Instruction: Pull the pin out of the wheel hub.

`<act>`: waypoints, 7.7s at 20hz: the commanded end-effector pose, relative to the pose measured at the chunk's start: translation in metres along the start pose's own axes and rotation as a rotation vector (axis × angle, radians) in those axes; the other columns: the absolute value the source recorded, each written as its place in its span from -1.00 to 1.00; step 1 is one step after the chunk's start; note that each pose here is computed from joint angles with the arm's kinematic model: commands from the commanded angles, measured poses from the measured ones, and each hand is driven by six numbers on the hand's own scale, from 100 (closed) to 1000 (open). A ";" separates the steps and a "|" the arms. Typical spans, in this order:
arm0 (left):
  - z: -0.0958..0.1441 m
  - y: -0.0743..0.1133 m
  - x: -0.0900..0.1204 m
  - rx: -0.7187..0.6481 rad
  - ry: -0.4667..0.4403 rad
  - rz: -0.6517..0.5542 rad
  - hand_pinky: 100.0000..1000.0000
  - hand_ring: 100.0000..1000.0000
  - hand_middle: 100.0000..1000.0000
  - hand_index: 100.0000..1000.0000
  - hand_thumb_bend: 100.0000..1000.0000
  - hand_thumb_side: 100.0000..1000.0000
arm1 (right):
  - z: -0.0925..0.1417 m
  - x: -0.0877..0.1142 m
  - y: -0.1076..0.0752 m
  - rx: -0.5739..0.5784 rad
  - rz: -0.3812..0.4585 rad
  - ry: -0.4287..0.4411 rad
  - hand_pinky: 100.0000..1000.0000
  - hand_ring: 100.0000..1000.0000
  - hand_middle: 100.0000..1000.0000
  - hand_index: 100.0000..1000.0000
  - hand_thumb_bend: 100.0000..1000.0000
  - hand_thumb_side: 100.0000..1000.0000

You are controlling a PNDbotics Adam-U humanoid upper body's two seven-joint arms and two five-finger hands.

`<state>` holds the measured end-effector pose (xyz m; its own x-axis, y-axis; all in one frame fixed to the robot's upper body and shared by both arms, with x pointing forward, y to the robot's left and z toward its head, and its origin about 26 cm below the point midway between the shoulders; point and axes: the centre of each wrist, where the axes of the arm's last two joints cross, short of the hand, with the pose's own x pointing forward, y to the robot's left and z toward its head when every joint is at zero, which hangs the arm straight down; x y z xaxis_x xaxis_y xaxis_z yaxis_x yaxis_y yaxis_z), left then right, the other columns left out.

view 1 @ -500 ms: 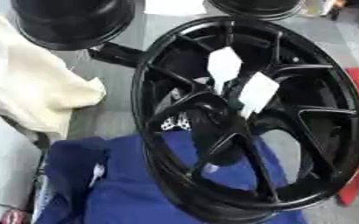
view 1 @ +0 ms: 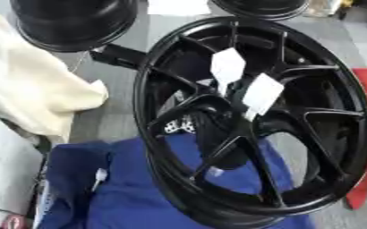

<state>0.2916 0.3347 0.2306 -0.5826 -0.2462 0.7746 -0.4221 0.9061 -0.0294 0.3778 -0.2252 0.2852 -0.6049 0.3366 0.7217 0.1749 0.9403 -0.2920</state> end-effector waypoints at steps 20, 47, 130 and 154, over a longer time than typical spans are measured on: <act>-0.091 -0.001 0.092 -0.960 -0.269 -0.779 0.53 0.49 0.34 0.50 -1.00 -0.11 | -0.004 0.005 -0.008 0.025 0.037 -0.018 0.28 0.05 0.03 0.32 -1.00 0.36; -0.115 -0.096 0.106 -1.581 -0.314 -1.162 0.76 0.74 0.59 0.70 -0.52 -0.56 | -0.007 0.011 -0.004 0.069 0.040 -0.032 0.28 0.04 0.03 0.32 -1.00 0.36; -0.114 -0.194 0.084 -1.785 -0.540 -0.819 0.40 0.04 -0.52 -0.37 -1.00 -1.00 | -0.006 0.009 0.014 0.077 -0.058 -0.039 0.28 0.05 0.03 0.32 -1.00 0.40; -0.206 0.037 0.108 -0.817 -0.265 -0.679 0.21 -0.11 -0.74 -0.58 -1.00 -1.00 | -0.004 0.001 -0.007 0.035 0.010 -0.024 0.29 0.06 0.04 0.33 -1.00 0.39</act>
<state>0.3802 0.3890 0.4156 -0.5979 -0.7236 0.3450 -0.0658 0.4732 0.8785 0.3815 -0.2224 0.2795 -0.6042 0.3156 0.7317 0.1146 0.9431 -0.3121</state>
